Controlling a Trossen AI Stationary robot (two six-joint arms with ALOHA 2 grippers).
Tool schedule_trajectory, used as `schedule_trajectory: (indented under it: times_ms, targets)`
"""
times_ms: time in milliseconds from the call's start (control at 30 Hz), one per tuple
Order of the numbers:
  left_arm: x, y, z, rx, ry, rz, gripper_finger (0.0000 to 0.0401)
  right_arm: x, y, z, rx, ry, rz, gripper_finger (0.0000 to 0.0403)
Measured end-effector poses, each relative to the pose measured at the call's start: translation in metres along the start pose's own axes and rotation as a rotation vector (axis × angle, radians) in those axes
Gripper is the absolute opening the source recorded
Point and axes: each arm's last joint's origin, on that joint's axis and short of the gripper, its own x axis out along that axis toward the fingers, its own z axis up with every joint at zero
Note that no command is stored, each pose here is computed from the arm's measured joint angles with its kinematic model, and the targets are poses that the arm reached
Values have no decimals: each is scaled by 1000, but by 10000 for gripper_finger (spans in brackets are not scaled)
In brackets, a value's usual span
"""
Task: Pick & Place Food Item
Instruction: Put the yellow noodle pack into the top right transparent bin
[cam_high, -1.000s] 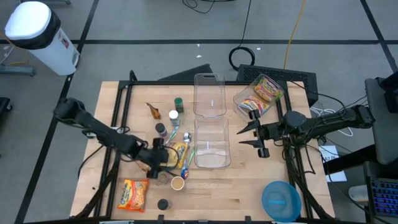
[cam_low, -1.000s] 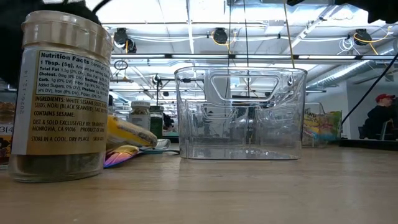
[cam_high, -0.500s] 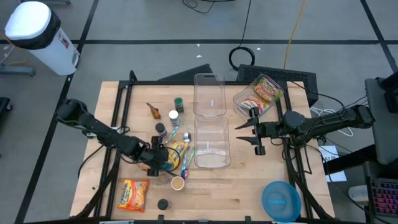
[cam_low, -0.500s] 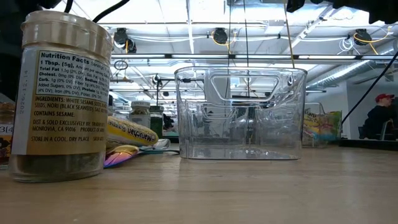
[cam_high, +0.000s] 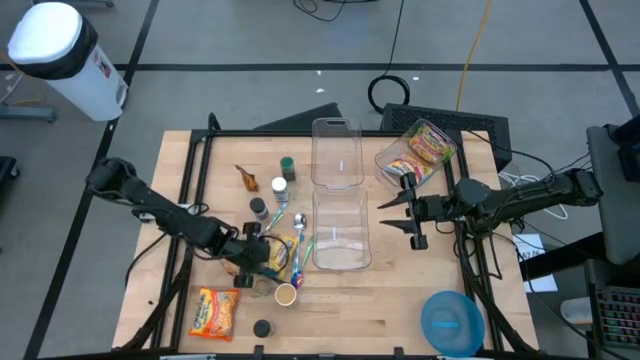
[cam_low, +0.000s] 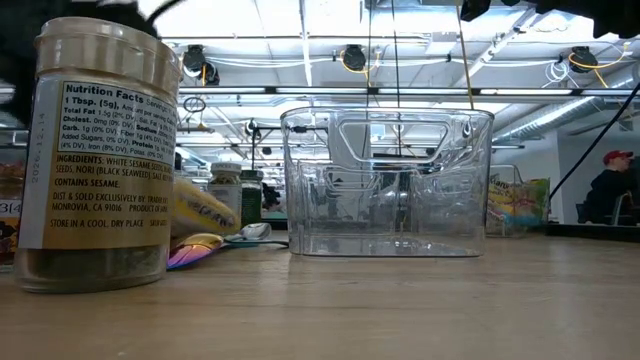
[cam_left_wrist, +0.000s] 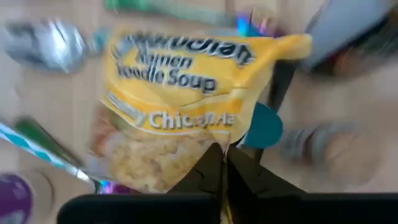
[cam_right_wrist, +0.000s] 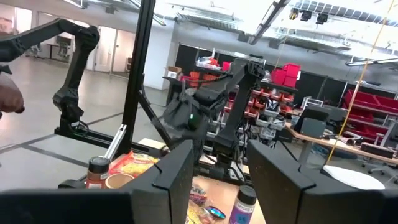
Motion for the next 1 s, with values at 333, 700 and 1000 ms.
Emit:
schedule_trajectory:
  times_ms: [333, 700, 1000]
  targets:
    - [-66, 3, 47, 85, -185, 188, 12, 0, 0, 0, -2, -1, 0, 141]
    - [-103, 11, 83, 162, -374, 335, 10, 7, 1, -7, 15, 17, 0, 141]
    - [-100, 17, 86, 135, -379, 351, 5, 28, -2, -27, 7, 72, -179, 142]
